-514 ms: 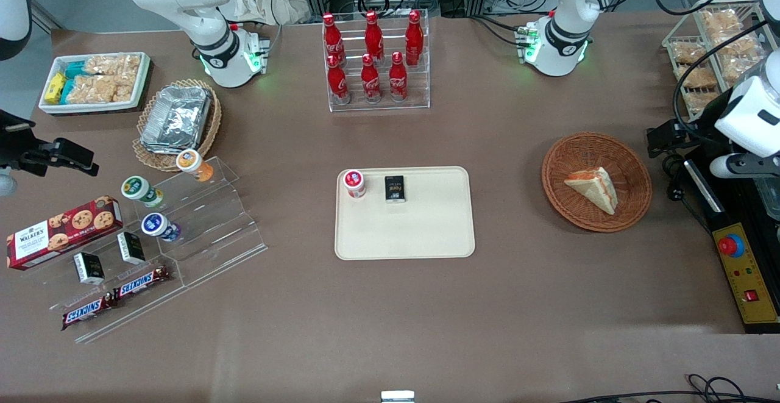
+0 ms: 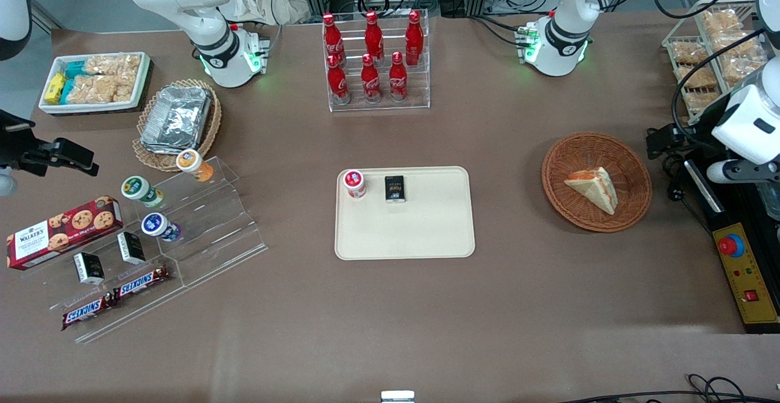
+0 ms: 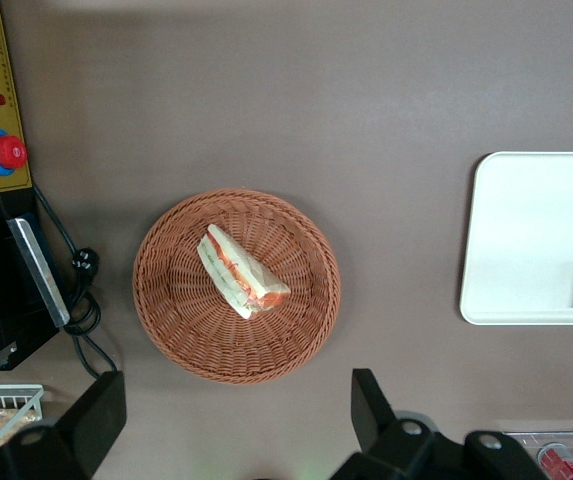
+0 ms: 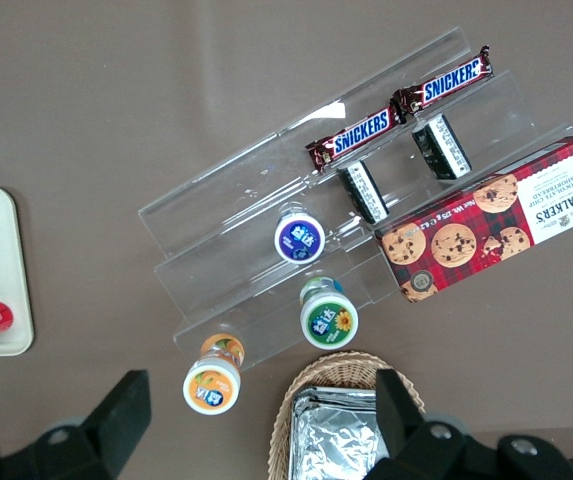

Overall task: Place sandwich from basket to tray
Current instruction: 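Move the left gripper over the sandwich in the wicker basket, then lower the open left gripper around the sandwich and close it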

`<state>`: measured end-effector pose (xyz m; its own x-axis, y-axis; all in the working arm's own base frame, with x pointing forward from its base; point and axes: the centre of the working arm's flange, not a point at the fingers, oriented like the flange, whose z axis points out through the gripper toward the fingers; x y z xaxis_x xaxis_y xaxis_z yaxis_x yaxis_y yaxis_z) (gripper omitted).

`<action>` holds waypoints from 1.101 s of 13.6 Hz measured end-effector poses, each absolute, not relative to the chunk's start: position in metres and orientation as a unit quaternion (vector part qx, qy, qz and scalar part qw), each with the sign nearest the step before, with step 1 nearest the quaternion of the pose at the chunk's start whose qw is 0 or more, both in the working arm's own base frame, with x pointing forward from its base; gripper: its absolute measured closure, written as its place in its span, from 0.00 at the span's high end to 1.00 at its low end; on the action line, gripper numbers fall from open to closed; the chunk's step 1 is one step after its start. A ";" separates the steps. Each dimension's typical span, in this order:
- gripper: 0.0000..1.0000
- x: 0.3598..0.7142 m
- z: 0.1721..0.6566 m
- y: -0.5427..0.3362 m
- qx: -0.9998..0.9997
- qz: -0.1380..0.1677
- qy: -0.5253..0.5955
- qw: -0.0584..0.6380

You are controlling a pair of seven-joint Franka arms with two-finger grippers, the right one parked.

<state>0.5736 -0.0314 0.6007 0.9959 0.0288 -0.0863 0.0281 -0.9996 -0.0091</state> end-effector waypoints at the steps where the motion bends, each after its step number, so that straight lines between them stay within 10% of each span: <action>1: 1.00 0.575 0.598 -0.028 -0.998 0.046 -0.037 0.006; 15: 1.00 0.500 0.394 -0.014 -0.949 0.064 -0.306 0.039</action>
